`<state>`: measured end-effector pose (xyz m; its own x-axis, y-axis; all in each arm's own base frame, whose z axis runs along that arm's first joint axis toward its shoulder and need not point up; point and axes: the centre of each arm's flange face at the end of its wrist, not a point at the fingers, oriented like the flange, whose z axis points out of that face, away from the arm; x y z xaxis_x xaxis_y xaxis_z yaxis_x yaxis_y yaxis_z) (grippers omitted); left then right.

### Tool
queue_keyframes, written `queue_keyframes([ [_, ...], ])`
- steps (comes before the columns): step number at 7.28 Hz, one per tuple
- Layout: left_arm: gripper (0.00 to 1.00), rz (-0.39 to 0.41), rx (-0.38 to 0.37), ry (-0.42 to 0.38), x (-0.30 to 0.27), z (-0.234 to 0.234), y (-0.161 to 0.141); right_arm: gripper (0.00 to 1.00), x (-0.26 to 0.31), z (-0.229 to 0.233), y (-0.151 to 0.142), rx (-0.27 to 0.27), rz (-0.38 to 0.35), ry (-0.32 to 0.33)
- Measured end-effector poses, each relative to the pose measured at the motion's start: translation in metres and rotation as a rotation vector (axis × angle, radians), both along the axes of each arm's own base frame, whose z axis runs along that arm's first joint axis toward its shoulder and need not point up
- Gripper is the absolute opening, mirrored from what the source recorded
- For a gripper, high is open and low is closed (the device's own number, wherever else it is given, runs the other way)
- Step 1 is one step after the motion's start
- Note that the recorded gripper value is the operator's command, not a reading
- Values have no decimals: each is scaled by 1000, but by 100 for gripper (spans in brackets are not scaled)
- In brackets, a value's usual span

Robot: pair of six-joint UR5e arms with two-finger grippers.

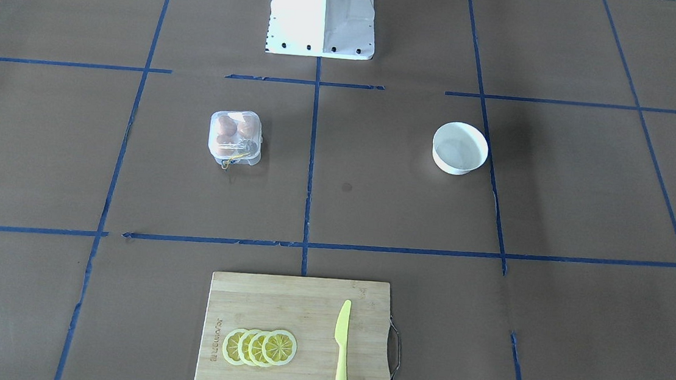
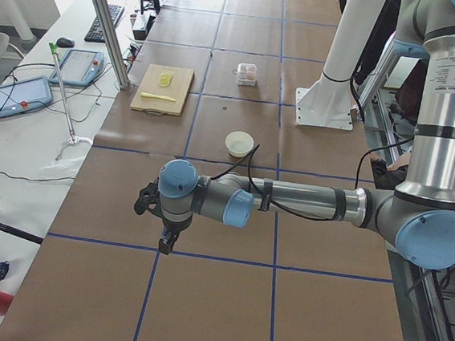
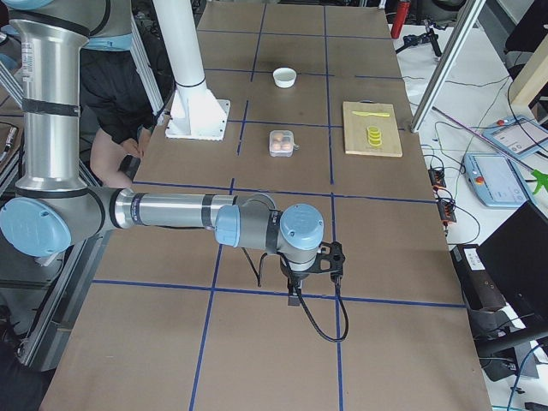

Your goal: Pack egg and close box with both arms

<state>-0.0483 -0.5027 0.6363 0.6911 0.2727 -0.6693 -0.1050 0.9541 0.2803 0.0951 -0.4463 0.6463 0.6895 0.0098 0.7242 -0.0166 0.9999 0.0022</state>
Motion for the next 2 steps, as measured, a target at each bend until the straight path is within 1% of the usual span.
queue_keyframes([
  [2, 100, 0, 1, 0, 0, 0, 0, 100, 0, 1, 0, 0, -2, 0],
])
